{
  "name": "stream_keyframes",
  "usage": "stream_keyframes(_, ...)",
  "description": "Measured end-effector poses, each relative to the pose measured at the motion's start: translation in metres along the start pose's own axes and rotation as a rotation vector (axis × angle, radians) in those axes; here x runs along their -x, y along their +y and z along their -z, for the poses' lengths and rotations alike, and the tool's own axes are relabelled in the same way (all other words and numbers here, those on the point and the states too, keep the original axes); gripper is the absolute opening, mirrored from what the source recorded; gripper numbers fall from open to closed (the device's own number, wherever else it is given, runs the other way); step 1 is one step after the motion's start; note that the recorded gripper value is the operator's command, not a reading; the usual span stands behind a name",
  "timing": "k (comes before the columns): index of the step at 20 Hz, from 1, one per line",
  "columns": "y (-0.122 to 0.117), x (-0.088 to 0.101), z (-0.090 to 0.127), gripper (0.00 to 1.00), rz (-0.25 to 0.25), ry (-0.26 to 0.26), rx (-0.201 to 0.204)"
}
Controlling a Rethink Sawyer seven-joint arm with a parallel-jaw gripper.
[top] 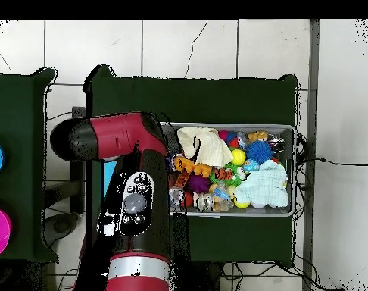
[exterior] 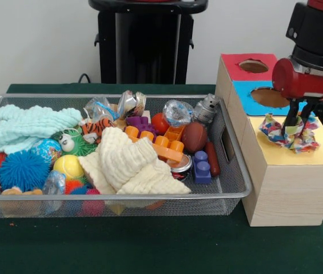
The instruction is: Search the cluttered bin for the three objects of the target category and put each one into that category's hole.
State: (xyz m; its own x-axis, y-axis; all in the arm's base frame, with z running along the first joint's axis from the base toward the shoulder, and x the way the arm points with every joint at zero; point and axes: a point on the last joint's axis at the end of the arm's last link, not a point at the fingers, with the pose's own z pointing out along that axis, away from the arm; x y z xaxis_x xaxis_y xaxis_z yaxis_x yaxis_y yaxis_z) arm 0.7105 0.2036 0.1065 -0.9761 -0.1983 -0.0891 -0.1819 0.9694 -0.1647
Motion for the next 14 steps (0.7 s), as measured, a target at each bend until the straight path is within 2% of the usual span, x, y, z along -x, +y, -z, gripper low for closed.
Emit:
stream_keyframes(9,0.000,-0.002,-0.017,0.00,0.001,0.026,-0.004)
stream_keyframes(12,0.002,0.001,-0.021,0.00,0.000,0.050,0.000)
stream_keyframes(14,0.003,0.005,-0.021,0.00,-0.008,0.085,0.009)
